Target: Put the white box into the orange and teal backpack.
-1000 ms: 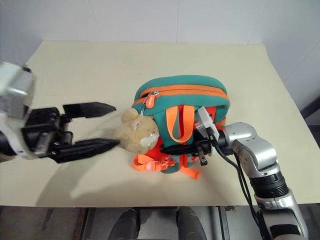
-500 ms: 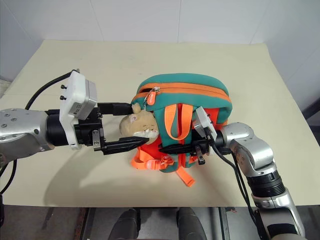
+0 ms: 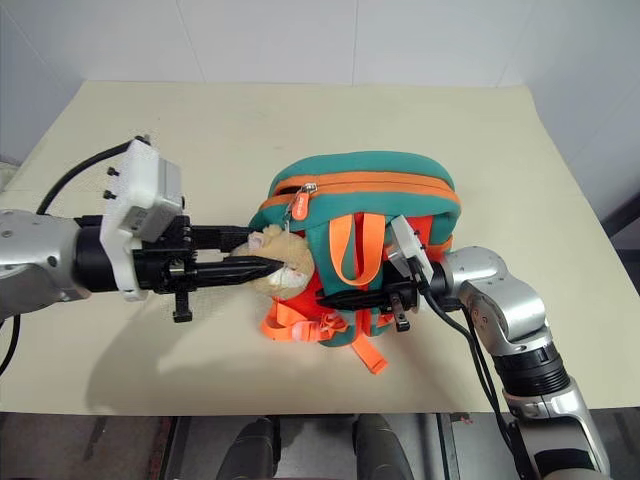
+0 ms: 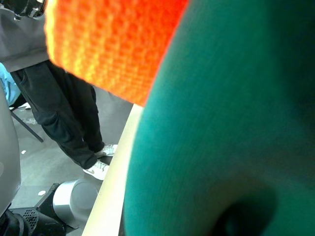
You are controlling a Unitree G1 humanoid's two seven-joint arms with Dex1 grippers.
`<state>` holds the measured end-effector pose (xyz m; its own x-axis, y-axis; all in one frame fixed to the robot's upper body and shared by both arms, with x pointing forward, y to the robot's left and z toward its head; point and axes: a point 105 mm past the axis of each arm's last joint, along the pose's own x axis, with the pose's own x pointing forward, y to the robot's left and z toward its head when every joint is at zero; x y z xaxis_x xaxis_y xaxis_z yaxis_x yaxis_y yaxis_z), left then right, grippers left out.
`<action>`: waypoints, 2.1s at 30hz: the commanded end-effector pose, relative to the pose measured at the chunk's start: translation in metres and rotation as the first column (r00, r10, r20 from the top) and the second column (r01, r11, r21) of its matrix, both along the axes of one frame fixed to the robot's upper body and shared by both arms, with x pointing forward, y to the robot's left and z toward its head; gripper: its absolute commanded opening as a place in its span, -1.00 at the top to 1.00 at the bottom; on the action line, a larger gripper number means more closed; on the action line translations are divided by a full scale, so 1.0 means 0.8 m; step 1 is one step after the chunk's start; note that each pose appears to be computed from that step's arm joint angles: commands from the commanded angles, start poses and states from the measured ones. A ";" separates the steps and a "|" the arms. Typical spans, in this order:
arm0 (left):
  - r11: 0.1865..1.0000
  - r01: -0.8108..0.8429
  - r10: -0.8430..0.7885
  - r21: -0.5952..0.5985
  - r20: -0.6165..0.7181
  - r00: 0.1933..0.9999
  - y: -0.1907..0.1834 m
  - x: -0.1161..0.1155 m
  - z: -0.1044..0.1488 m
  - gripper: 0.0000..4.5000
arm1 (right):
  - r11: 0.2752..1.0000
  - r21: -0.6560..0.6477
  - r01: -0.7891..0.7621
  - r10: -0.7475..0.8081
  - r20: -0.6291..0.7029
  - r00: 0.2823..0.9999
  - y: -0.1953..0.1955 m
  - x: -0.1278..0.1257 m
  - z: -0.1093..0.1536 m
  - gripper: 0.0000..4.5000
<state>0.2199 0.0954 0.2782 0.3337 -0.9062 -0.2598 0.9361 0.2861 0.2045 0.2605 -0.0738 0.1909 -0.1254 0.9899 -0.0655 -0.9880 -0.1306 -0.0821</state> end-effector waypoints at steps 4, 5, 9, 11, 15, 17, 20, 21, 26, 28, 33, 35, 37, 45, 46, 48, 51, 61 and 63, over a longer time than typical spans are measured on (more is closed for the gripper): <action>0.998 0.056 -0.055 -0.019 0.045 0.997 0.014 -0.020 0.036 0.89 | 1.000 0.002 -0.009 0.009 0.010 1.000 0.002 -0.007 -0.002 1.00; 0.999 0.052 -0.052 -0.011 0.046 0.998 0.018 -0.020 0.038 0.89 | 1.000 0.001 -0.008 0.008 0.009 1.000 0.002 -0.008 -0.003 1.00; 1.000 0.014 -0.015 0.020 0.050 0.999 0.035 -0.016 0.043 0.89 | 1.000 0.002 -0.004 0.004 0.006 1.000 0.001 -0.009 -0.004 1.00; 0.999 -0.008 0.006 0.036 0.048 0.999 0.043 -0.014 0.043 0.89 | 1.000 0.003 -0.001 0.001 0.005 1.000 0.000 -0.009 -0.004 1.00; 0.993 -0.080 0.078 0.086 0.031 0.997 0.069 -0.006 0.039 0.89 | 1.000 0.003 0.005 -0.005 0.002 1.000 -0.001 -0.009 -0.004 1.00; 0.989 -0.109 0.108 0.102 0.020 0.994 0.081 -0.002 0.037 0.89 | 1.000 0.002 0.007 -0.007 0.000 1.000 -0.001 -0.009 -0.005 1.00; 0.979 -0.141 0.140 0.146 0.012 0.990 0.102 0.005 0.032 0.89 | 1.000 -0.002 0.004 -0.004 -0.005 1.000 -0.001 -0.008 -0.005 1.00; 0.977 -0.144 0.144 0.155 0.013 0.990 0.106 0.007 0.032 0.89 | 1.000 -0.003 0.002 -0.002 -0.006 1.000 -0.001 -0.008 -0.006 1.00; 0.974 -0.139 0.142 0.177 -0.003 0.990 0.125 0.017 0.029 0.89 | 1.000 -0.002 -0.002 0.002 -0.005 1.000 0.000 -0.007 -0.005 1.00; 0.971 -0.128 0.141 0.201 -0.050 0.989 0.135 0.021 0.015 0.89 | 1.000 0.001 -0.004 0.004 -0.005 1.000 0.000 -0.007 -0.004 1.00; 0.952 -0.134 0.172 0.276 -0.117 0.978 0.157 0.038 -0.025 0.89 | 1.000 0.005 -0.007 0.007 -0.006 1.000 0.002 -0.009 -0.003 1.00; 0.946 -0.132 0.175 0.297 -0.123 0.977 0.160 0.045 -0.035 0.89 | 1.000 0.006 -0.008 0.008 -0.007 1.000 0.002 -0.009 -0.003 1.00; 0.948 -0.124 0.166 0.294 -0.124 0.978 0.159 0.054 -0.041 0.89 | 1.000 0.009 -0.010 0.010 -0.007 1.000 0.003 -0.009 -0.002 1.00; 0.943 -0.040 0.104 0.331 -0.177 0.979 0.134 0.083 -0.086 0.90 | 1.000 0.013 -0.015 0.015 -0.004 1.000 0.006 -0.008 0.000 1.00; 0.945 -0.027 0.092 0.326 -0.186 0.978 0.129 0.087 -0.093 0.90 | 1.000 0.013 -0.016 0.016 -0.004 1.000 0.007 -0.008 0.000 1.00; 0.945 -0.009 0.077 0.328 -0.194 0.978 0.121 0.094 -0.104 0.90 | 1.000 0.013 -0.019 0.019 -0.002 1.000 0.008 -0.008 0.001 1.00; 0.944 0.009 0.064 0.329 -0.213 0.975 0.114 0.098 -0.115 0.90 | 1.000 0.013 -0.017 0.017 0.001 1.000 0.008 -0.007 0.002 1.00; 0.974 -0.028 0.056 0.224 -0.121 0.991 0.103 0.120 -0.109 0.90 | 1.000 0.001 -0.005 0.005 0.018 1.000 0.006 -0.004 0.006 1.00; 0.985 -0.030 0.043 0.170 -0.078 0.996 0.100 0.121 -0.096 0.90 | 1.000 0.000 -0.004 0.004 0.020 1.000 0.005 -0.004 0.009 1.00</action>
